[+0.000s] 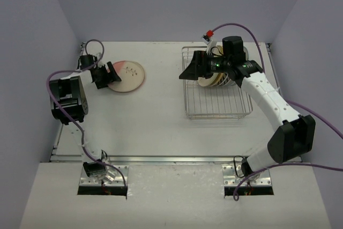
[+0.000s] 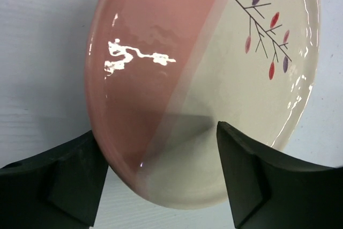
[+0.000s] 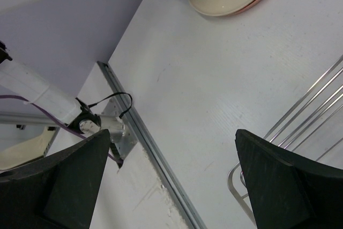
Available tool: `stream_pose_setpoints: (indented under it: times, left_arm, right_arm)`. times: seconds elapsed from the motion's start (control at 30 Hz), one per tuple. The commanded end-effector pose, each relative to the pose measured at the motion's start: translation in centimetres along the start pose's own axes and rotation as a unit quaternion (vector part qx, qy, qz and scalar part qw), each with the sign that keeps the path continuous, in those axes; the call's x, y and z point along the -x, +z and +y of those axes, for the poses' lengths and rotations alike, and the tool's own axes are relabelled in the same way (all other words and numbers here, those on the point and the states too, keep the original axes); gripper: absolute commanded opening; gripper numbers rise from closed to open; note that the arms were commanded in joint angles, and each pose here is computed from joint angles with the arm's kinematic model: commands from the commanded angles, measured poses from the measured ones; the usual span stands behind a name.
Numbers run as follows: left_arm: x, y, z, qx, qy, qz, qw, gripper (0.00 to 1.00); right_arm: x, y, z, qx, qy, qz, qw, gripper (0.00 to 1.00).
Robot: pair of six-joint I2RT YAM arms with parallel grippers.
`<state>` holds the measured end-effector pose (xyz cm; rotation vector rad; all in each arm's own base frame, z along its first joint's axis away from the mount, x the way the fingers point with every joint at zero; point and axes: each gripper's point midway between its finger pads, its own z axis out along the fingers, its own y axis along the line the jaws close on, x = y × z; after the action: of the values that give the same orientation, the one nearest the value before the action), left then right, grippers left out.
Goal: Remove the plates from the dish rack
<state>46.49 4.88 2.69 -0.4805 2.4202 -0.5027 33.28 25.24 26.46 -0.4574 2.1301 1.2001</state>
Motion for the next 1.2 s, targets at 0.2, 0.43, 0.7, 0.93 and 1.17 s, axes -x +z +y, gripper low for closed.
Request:
stream_pose_setpoints:
  times: [0.2, 0.43, 0.7, 0.93, 1.17]
  left_arm:
    - [3.5, -0.9, -2.8, 0.010, 0.072, -0.044, 0.996, 0.88]
    - [5.4, -3.7, -2.7, 0.049, 0.087, -0.084, 0.991, 0.90]
    - [9.7, -13.3, -9.1, -0.006, 0.173, -0.196, 0.965, 0.90]
    - [9.2, -20.5, -12.2, -0.014, 0.237, -0.266, 0.934, 0.91]
    - [7.2, -23.4, -12.6, -0.012, 0.256, -0.288, 0.923, 0.93]
  right_arm:
    - [0.4, -0.1, -0.2, -0.002, -0.021, -0.008, 1.000, 0.99]
    - [2.3, -1.4, -3.8, -0.129, -0.043, -0.047, 0.990, 0.98]
    - [5.3, -7.2, -10.3, -0.375, -0.085, -0.116, 0.916, 0.86]
    - [6.4, -10.6, -14.3, -0.511, -0.058, -0.146, 0.845, 0.74]
    - [6.9, -9.5, -16.1, -0.534, -0.042, -0.131, 0.834, 0.60]
